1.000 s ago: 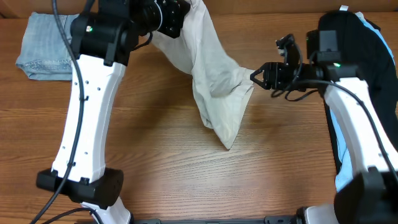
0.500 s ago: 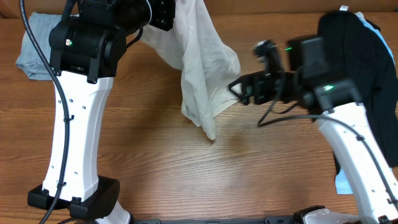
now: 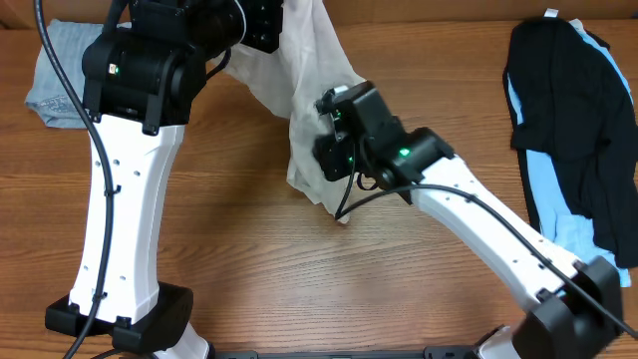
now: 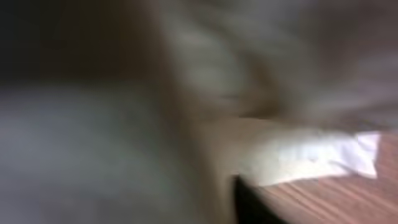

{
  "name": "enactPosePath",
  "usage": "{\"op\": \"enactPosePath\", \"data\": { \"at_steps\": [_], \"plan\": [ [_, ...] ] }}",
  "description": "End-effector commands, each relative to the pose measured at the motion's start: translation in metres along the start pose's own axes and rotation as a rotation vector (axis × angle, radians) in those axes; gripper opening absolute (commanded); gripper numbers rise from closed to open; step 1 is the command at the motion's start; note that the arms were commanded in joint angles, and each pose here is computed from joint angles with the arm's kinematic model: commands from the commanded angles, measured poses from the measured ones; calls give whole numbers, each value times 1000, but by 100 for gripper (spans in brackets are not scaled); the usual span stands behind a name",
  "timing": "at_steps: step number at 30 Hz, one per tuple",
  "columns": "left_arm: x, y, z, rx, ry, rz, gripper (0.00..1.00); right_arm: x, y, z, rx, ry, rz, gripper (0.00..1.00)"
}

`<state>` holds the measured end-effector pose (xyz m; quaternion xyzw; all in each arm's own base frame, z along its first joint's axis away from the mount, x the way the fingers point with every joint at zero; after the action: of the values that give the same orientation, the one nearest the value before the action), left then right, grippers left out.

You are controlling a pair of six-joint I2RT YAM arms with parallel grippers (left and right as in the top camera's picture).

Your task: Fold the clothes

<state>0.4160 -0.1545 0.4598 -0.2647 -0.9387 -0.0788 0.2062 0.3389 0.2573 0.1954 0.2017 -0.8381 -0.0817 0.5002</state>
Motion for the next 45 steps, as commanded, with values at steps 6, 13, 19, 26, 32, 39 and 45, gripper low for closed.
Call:
{"op": "enactPosePath", "data": {
  "at_steps": [6,13,19,26,32,39,45],
  "plan": [
    [59,11,-21,-27,-72,-175,4,38,-28,-10,-68,-57,82,4],
    [95,23,-8,-36,-13,-325,4,131,-55,-14,-145,-176,99,4],
    [125,15,9,-35,43,-321,4,224,-64,-6,-177,-367,83,4],
    [141,7,39,-27,170,-305,4,270,-62,6,-174,-490,54,4],
    [106,12,67,-16,338,-280,4,222,-74,-2,-176,-359,109,4],
    [28,22,119,1,618,-224,4,113,-107,-18,-179,-103,222,4],
    [-52,31,181,16,855,-174,4,51,-179,-19,-317,28,333,4]
  ]
}}
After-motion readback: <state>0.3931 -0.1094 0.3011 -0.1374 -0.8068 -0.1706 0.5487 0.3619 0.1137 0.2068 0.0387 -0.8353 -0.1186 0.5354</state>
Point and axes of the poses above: each gripper's point midway between its finger pads, its own x axis back along the fingers, its own y axis along the line the jaws close on, z = x × y, the point moved 3 cm from there along x, back along the fingers, and after that the axes turned 12 degrees about -x, right-handed, at the moved point
